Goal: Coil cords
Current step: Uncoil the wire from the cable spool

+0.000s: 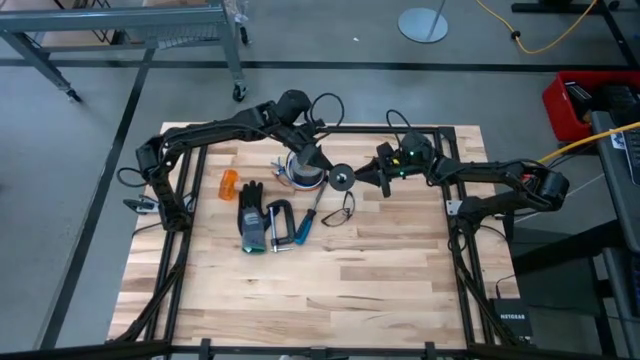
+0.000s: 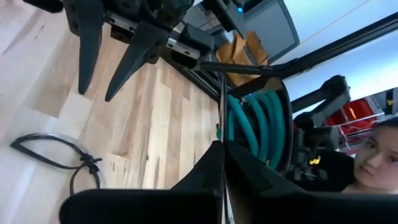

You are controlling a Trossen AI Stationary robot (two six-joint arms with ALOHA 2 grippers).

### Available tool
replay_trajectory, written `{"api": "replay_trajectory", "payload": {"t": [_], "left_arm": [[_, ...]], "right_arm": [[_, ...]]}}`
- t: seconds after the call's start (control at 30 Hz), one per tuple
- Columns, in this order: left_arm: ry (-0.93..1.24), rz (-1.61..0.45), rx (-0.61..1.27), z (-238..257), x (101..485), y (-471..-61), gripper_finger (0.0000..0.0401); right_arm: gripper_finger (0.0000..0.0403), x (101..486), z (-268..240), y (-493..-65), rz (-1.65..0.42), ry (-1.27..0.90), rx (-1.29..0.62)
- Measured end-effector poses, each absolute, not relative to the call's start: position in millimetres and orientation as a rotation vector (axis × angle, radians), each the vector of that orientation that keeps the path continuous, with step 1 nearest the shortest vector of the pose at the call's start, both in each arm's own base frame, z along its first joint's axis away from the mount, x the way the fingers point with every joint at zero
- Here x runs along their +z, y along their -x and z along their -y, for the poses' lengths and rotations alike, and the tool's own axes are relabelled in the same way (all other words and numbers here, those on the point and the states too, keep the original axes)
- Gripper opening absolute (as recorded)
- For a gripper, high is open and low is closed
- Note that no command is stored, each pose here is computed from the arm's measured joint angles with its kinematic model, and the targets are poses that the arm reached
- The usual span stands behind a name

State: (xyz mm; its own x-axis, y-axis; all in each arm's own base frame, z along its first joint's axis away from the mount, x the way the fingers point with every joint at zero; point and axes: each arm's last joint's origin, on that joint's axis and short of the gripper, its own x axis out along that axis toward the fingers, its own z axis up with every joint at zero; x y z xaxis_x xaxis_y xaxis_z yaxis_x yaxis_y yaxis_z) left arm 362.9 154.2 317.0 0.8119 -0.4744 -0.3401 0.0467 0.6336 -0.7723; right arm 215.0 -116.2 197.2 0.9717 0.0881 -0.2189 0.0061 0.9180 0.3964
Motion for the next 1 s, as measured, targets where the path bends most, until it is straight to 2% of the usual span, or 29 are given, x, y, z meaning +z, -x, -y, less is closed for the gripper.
{"api": "replay_trajectory", "payload": {"t": [0.57, 1.0], "left_arm": [[0.705, -0.536, -0.29, -155.4, 316.0, -363.3, 0.0], [0.644, -0.561, -0.267, -168.0, 310.7, -353.6, 0.0]], "right_arm": [[0.0095, 224.1, 118.3, -217.6, 0.005, -0.33, 0.082], [0.0095, 225.3, 109.3, -218.5, -0.032, -0.399, 0.287]]}}
